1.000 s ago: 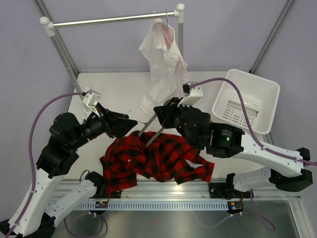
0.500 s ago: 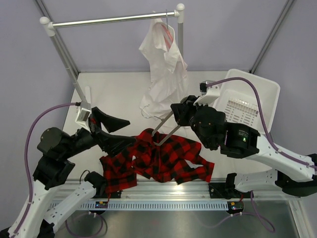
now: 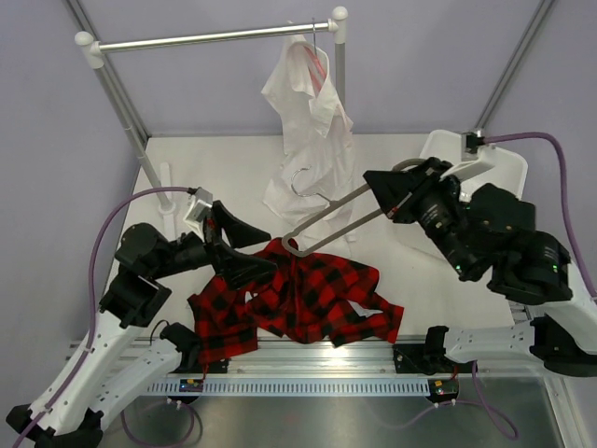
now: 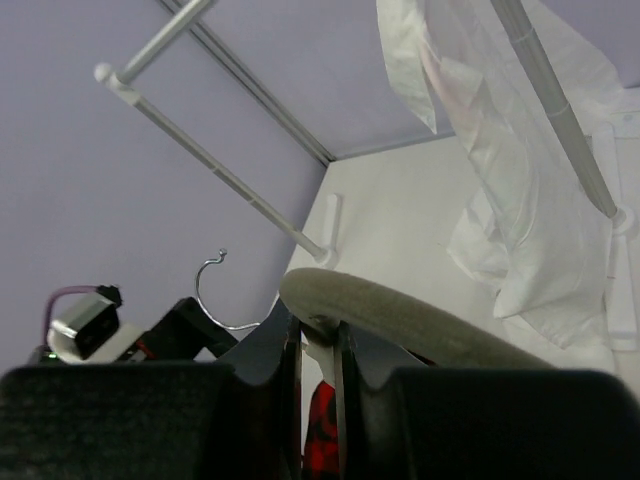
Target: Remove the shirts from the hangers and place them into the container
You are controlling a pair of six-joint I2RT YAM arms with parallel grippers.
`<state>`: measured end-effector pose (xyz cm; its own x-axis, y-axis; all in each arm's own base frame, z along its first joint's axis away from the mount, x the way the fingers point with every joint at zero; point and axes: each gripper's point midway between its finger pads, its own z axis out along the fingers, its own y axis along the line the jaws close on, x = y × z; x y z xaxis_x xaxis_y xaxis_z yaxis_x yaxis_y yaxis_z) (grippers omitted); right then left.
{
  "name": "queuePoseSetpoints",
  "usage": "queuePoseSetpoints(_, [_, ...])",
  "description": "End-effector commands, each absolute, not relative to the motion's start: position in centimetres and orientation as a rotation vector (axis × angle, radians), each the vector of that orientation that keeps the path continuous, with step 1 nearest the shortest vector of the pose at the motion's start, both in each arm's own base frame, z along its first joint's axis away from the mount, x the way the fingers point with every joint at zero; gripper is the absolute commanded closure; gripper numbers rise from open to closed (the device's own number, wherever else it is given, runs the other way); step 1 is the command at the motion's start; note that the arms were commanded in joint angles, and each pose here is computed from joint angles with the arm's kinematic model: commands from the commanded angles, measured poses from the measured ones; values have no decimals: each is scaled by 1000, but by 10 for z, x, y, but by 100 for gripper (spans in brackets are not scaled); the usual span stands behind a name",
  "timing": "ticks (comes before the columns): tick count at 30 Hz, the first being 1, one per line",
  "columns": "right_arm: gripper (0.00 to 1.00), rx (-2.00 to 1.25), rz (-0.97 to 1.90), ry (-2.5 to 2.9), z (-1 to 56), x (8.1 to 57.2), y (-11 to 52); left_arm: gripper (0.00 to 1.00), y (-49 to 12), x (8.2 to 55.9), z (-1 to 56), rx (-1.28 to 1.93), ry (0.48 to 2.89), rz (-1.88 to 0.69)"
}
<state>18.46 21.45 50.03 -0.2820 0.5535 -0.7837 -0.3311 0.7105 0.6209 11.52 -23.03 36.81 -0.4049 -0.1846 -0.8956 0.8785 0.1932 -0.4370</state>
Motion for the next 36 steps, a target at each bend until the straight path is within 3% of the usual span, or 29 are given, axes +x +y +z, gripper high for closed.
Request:
queuePoseSetpoints(1, [100, 219, 896, 1610, 522, 182, 198, 8, -237, 96, 385, 842, 1340, -1468])
queuePoseSetpoints(30, [100, 230, 962, 1589, 535, 174, 188, 18, -280, 136, 356, 937, 1399, -1413])
queuePoseSetpoints(31, [100, 230, 959, 1589, 535, 174, 187, 21, -282, 136, 357, 943, 1396, -1415])
queuePoseSetpoints(34, [100, 238, 966, 1578, 537, 173, 184, 43, -288, 140, 355, 926, 1424, -1426])
queuePoseSetpoints(35, [100, 239, 970, 1573, 538, 172, 181, 57, -289, 143, 355, 909, 1437, -1423])
queuePoseSetpoints(36, [100, 239, 972, 1572, 538, 172, 181, 65, -292, 145, 352, 903, 1455, -1430])
